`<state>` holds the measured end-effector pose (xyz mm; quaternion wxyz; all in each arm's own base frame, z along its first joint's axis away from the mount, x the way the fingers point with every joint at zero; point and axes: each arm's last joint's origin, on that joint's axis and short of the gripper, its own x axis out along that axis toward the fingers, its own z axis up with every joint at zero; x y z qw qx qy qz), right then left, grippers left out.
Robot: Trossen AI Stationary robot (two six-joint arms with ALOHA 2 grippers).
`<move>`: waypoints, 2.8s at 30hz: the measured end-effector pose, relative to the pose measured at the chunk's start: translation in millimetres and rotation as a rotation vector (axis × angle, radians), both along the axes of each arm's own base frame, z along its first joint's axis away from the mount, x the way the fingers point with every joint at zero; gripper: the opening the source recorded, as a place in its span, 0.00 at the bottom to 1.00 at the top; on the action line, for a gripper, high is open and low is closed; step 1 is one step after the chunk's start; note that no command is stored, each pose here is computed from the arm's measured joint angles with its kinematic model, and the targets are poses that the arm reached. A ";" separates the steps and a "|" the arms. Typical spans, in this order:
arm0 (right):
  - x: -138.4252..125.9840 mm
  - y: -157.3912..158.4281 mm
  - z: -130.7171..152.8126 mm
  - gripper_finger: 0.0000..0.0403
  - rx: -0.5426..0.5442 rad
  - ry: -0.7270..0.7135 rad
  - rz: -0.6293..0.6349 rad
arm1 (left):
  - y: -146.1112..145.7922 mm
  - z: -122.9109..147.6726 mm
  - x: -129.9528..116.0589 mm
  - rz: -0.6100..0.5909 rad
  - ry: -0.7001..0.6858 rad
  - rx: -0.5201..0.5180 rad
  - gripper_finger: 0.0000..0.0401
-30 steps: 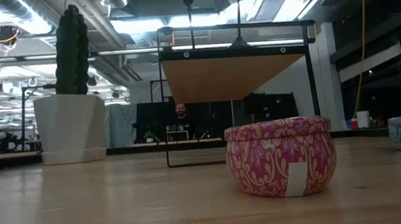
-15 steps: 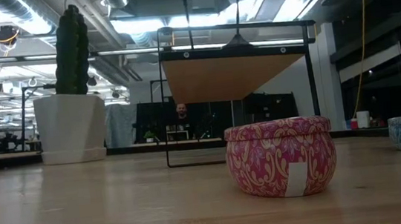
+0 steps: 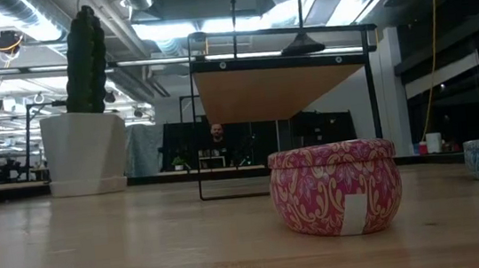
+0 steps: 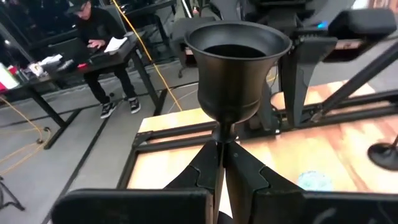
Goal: Pick & Place candle stick holders
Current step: Put the left candle holder on the shelf
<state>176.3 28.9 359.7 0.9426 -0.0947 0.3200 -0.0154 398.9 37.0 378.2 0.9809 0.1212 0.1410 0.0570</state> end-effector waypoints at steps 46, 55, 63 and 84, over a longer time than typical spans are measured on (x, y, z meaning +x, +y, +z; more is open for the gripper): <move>0.0 0.1 0.1 0.25 0.000 0.000 0.000 | -23.7 -20.9 -99.3 0.267 -0.082 -0.257 0.02; 0.0 0.1 0.1 0.25 0.000 0.000 0.000 | 1.1 -36.5 -107.1 0.418 0.007 -0.245 0.02; 0.0 0.0 0.0 0.25 0.000 0.000 0.000 | 16.0 -33.6 -120.4 0.425 0.052 -0.253 0.02; 0.0 0.0 0.0 0.25 0.000 0.000 0.000 | 38.2 -30.7 -139.7 0.583 0.075 -0.215 0.02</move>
